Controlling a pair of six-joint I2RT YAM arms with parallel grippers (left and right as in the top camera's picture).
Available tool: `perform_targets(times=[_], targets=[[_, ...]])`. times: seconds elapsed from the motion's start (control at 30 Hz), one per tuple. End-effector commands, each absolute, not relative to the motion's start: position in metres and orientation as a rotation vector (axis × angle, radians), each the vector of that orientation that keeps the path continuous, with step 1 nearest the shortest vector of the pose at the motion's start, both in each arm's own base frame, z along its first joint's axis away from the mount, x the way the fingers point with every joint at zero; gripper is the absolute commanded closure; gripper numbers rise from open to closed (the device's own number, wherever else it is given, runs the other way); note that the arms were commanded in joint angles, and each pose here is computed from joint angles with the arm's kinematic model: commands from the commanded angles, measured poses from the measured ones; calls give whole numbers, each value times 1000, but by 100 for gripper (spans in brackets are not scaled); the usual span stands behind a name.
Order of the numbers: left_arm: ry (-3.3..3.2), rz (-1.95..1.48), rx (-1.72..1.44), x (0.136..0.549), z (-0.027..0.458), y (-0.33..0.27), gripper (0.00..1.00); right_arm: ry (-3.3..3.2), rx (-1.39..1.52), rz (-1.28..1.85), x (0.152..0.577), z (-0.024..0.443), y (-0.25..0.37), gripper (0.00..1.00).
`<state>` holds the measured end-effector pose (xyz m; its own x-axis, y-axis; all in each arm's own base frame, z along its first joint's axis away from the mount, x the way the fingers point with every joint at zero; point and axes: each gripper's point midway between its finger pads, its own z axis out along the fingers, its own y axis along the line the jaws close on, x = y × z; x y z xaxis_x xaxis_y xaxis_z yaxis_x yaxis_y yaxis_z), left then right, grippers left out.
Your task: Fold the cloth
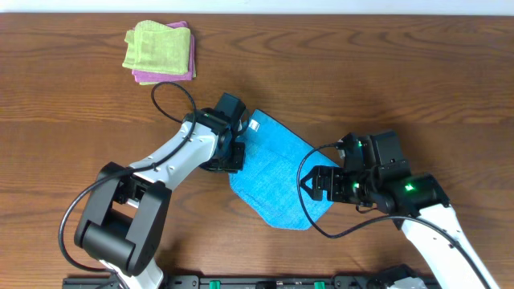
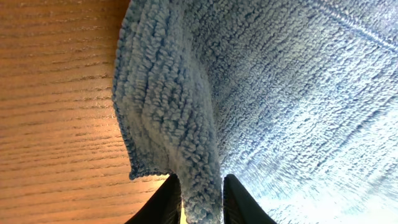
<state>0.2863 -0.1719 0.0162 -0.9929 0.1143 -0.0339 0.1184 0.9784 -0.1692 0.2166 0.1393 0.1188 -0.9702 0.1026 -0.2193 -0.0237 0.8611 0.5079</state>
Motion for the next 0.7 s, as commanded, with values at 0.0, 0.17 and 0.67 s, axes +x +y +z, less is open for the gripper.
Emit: perform_targets(times=[0.0, 0.17, 0.67], targets=[[3093, -264, 177, 292, 18, -171, 64, 2760, 31, 763, 222, 128, 138, 5], [3094, -263, 176, 291, 18, -171, 29, 2762, 13, 759, 221, 127, 138, 6], [3046, 137, 256, 299, 16, -126, 15, 2838, -29, 713, 199, 79, 130, 8]])
